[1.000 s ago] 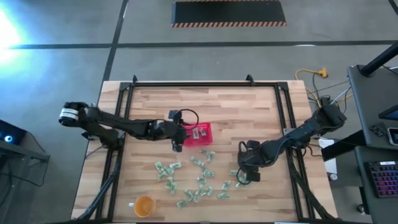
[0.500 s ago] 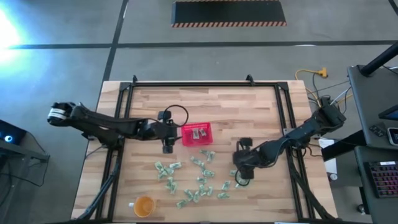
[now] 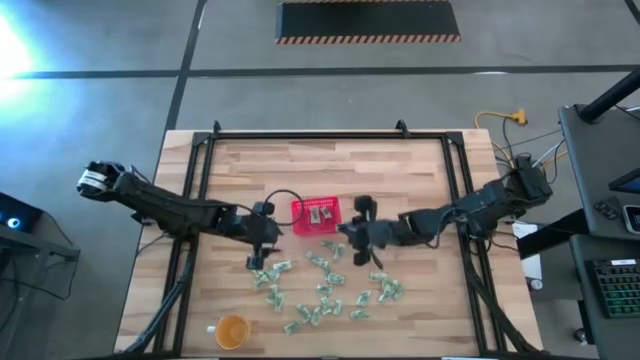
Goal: Pick and place items into bin
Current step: Put the stevia packet into the red bin
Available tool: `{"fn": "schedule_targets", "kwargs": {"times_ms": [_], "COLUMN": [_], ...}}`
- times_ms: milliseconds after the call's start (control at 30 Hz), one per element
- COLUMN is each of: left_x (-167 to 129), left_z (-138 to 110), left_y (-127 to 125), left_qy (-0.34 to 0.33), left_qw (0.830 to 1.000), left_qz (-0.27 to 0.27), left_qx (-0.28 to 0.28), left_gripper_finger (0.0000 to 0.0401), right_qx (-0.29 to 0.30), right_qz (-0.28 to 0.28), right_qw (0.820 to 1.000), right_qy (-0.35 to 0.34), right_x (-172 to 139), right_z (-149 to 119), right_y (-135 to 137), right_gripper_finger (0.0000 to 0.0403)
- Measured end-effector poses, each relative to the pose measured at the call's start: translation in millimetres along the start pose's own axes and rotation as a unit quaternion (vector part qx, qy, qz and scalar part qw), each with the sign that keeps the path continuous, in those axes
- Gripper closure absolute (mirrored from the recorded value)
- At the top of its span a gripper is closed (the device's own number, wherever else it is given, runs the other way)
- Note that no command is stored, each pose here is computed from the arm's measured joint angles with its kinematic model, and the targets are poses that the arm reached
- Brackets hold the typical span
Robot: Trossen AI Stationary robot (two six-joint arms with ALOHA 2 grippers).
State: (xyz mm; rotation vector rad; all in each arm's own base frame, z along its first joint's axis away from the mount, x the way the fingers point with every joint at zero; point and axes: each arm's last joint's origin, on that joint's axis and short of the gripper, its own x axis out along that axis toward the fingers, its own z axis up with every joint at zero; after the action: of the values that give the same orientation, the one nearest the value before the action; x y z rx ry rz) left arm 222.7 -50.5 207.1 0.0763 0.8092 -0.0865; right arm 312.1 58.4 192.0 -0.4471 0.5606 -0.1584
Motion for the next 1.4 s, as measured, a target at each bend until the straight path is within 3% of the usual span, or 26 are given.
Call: {"fn": "schedule_targets", "kwargs": {"times_ms": [233,567,1067,1200,1400], "left_x": [14.1,41.8,66.9,69.5,65.4], "left_z": [-13.2,-19.7,-29.9,-30.5,-30.4], "left_y": [-15.9,-31.4,-33.9,-33.6,-31.9], "left_qy": [0.032,0.073,0.107,0.108,0.105], "left_qw": [0.998,0.992,0.991,0.992,0.993], "left_qz": [-0.045,-0.081,-0.055,-0.040,-0.033], "left_qx": [-0.042,-0.063,-0.060,-0.054,-0.033], "left_gripper_finger": [0.0197,0.0197,0.0202,0.0242,0.0374], "right_qx": [0.044,0.039,0.023,0.016,0.004], "right_qz": [0.039,0.066,0.060,0.068,0.110], "right_qw": [0.998,0.997,0.998,0.998,0.993], "right_qy": [-0.025,-0.011,-0.014,-0.002,0.052], "right_x": [34.3,64.0,58.3,52.5,33.6], "right_z": [-14.3,-28.3,-21.9,-21.0,-20.8], "right_y": [-33.5,-45.4,-50.5,-49.7,-37.8], "right_gripper_finger": [0.0390,0.0388,0.0265,0.0256,0.0260]}}
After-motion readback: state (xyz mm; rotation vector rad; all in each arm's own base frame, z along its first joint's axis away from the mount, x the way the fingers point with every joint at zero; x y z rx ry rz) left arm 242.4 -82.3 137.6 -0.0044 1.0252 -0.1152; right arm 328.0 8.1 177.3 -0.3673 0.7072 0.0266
